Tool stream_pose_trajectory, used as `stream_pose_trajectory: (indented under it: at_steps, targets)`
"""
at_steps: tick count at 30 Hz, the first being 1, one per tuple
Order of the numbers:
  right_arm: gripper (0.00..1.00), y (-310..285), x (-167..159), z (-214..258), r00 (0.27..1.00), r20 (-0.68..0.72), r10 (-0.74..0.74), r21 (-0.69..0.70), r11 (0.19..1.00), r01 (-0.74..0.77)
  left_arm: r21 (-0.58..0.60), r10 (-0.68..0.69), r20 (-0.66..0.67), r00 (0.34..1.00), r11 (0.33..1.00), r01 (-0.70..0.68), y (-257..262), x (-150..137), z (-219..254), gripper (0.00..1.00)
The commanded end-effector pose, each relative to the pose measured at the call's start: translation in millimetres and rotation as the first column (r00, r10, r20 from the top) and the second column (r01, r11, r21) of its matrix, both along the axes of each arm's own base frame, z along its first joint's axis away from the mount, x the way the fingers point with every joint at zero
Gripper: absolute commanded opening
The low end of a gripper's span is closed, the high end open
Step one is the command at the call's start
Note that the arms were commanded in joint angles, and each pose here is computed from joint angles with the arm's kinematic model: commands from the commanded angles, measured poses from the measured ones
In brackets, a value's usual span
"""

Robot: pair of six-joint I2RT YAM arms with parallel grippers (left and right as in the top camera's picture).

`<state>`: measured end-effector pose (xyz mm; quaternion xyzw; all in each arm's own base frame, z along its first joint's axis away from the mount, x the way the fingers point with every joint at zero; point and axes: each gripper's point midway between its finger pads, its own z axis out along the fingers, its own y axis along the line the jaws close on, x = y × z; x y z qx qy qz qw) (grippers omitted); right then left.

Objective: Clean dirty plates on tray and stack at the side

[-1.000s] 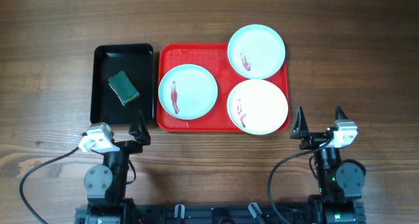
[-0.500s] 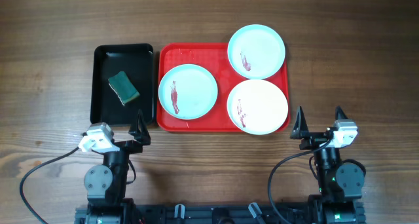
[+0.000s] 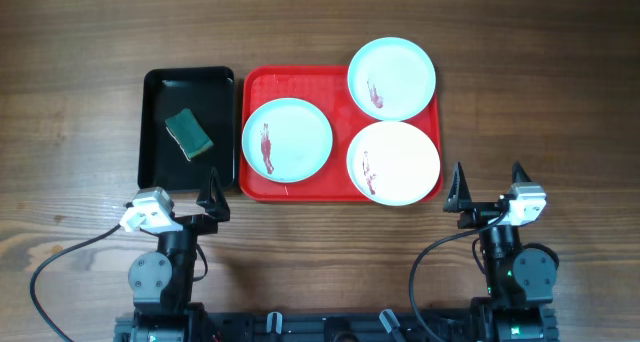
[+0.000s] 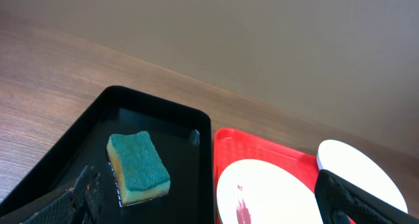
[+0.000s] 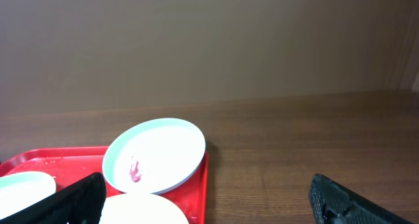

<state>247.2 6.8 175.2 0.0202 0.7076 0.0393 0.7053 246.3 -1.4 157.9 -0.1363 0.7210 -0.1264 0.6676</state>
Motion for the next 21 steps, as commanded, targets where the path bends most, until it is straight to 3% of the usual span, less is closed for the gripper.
stream_pose_trajectory:
  at_steps: [1,13,21]
  targets:
    - [1.0,0,0,2,1.0,0.011,-0.003,-0.003,1.0,0.003,0.015,-0.006,0.004,1.0,1.0,0.006,0,0,-1,1.0]
    - [1.0,3,0,1,1.0,0.006,0.015,-0.003,1.0,-0.015,0.014,-0.007,0.002,1.0,1.0,0.007,-1,0,-1,1.0]
    - [1.0,41,-7,17,0.969,0.069,0.236,-0.019,0.972,-0.235,0.005,-0.12,0.027,0.992,0.993,0.12,-20,-2,10,1.0]
